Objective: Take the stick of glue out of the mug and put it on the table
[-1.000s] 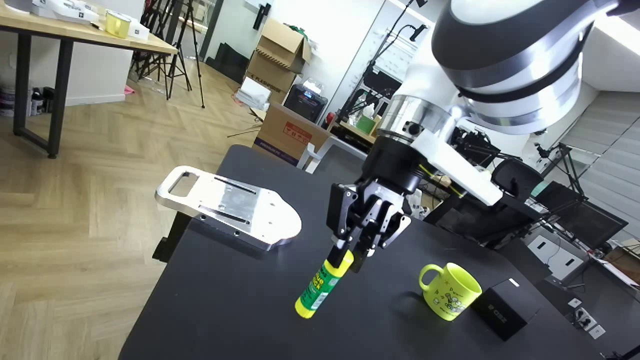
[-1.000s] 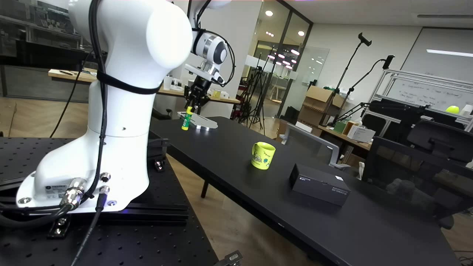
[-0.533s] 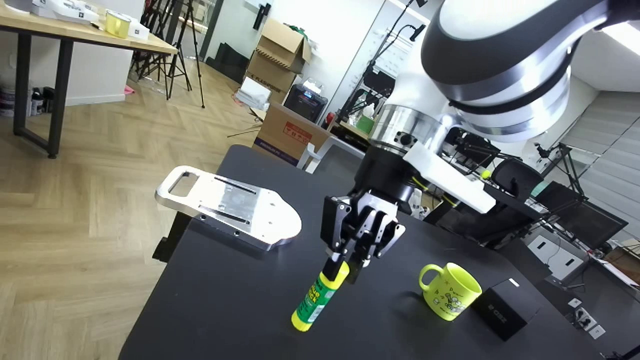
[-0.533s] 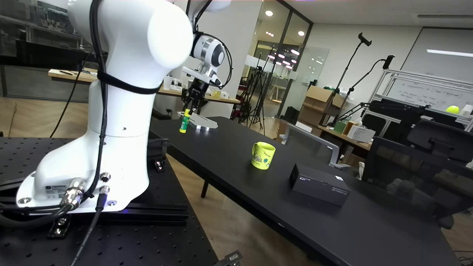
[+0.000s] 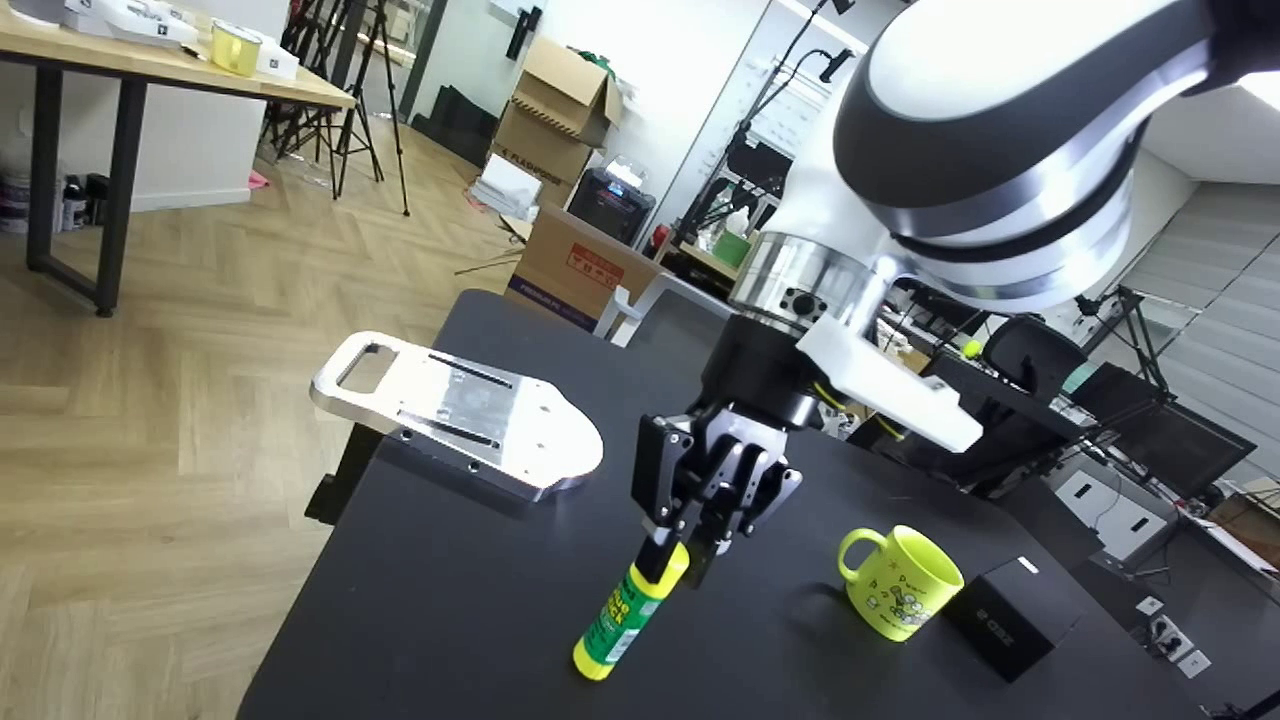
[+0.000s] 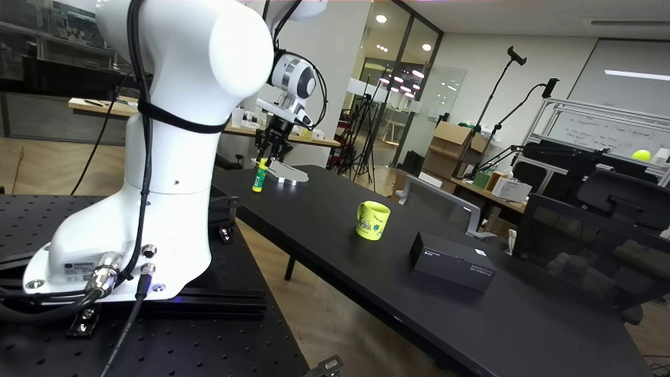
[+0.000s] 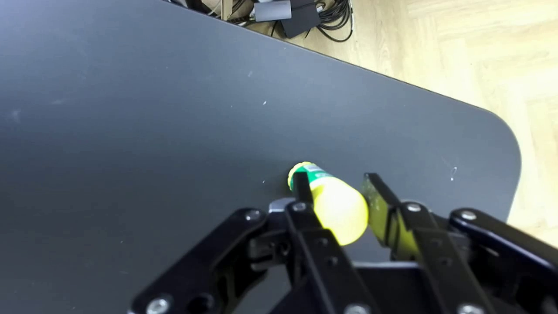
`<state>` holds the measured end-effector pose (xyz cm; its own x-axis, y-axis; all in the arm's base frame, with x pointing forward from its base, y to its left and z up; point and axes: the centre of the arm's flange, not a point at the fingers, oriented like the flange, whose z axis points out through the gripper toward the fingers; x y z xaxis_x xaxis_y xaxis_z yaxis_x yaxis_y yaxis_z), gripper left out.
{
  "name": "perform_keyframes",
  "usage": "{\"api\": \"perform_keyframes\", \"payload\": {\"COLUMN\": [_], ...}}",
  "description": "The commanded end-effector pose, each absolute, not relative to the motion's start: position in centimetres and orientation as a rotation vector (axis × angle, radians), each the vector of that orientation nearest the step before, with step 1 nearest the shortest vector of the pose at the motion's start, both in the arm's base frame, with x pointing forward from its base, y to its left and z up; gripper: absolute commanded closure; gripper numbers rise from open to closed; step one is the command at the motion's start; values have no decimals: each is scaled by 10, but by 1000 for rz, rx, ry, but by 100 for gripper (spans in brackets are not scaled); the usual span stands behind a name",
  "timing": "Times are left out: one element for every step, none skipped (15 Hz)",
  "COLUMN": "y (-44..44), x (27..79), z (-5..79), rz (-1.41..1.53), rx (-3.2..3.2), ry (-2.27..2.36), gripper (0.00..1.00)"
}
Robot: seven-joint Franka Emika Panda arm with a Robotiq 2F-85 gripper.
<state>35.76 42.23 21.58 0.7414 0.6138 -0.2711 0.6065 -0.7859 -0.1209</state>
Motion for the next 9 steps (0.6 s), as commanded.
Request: {"api": "perform_keyframes", "payload": {"y": [419, 418, 419, 419, 419, 419, 418, 415, 412], "x": [349, 349, 351, 354, 356, 358, 360, 360, 359], "z": [217, 219, 223, 228, 235, 242, 251, 262, 272], "rz": [443, 437, 428, 417, 401, 390, 373, 352, 344], "rx": [-2918, -2919, -2917, -2919, -2918, -2920, -2926, -2929, -2933], "ry": [-1005, -1003, -999, -992, -985, -979, -967, -957, -944], "gripper": [41, 40, 34, 27, 21, 13, 7, 2, 0]}}
